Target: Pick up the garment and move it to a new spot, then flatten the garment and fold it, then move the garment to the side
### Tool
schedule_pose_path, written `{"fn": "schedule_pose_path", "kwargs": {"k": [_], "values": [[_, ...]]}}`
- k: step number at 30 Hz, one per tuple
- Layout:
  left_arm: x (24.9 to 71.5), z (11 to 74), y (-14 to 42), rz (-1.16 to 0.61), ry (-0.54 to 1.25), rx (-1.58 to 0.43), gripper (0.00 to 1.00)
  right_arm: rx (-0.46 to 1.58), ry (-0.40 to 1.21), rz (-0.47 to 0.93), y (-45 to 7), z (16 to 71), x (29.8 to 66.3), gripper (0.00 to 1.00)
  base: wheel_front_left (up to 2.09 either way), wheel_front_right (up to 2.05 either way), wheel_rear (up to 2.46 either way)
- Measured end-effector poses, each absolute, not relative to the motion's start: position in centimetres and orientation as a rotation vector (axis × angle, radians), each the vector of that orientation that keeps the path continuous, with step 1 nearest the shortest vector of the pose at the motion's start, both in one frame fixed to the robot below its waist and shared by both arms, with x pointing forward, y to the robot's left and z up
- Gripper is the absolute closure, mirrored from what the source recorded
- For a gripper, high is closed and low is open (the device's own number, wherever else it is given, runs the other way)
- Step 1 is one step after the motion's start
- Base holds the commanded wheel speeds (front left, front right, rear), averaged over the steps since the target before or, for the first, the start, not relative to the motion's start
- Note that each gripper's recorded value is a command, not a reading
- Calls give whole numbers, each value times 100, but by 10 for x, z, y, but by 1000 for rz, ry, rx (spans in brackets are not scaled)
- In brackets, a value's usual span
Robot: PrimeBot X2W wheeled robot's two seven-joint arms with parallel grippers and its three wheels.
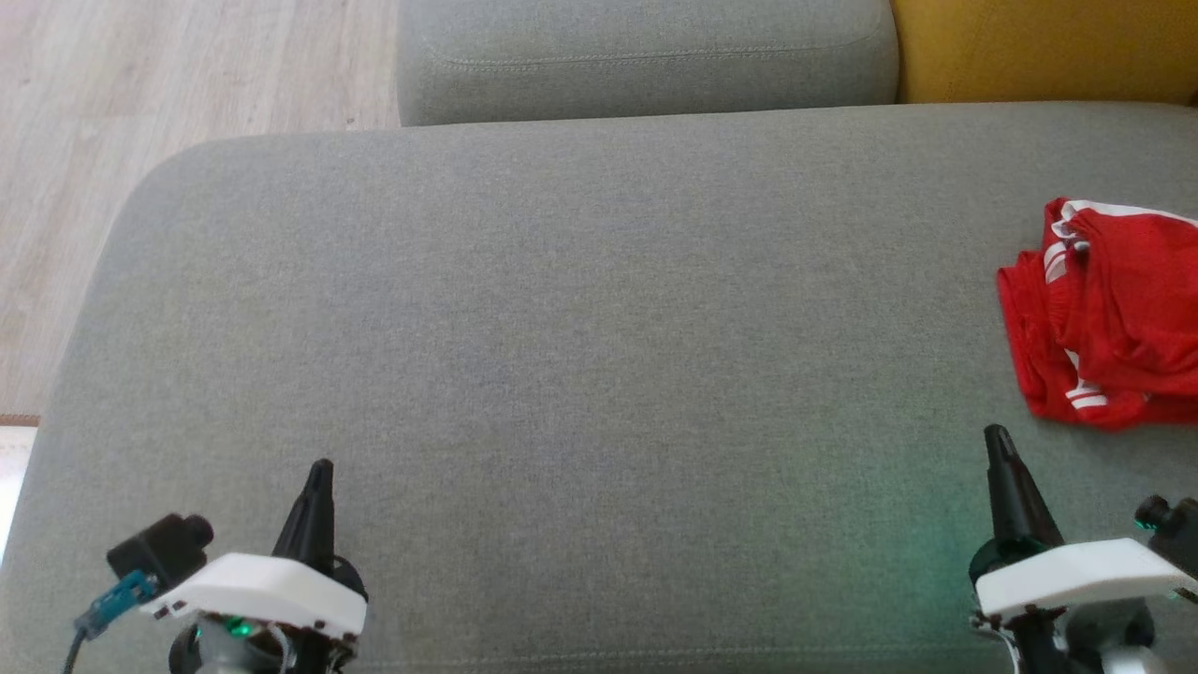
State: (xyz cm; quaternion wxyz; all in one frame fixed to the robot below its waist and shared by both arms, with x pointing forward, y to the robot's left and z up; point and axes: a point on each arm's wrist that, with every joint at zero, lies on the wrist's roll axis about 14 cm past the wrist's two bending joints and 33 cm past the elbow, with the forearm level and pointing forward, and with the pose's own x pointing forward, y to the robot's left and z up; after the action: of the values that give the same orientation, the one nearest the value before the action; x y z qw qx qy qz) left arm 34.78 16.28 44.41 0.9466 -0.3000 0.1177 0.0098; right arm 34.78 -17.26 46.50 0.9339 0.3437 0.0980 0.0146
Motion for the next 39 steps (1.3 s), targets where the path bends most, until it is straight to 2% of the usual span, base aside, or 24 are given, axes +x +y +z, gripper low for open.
{"fn": "schedule_pose_path", "kwargs": {"k": [39], "values": [[360,453,173,66,216,-1100,100,1153,139,-43,-187,469,359,100,0,0,0]]}}
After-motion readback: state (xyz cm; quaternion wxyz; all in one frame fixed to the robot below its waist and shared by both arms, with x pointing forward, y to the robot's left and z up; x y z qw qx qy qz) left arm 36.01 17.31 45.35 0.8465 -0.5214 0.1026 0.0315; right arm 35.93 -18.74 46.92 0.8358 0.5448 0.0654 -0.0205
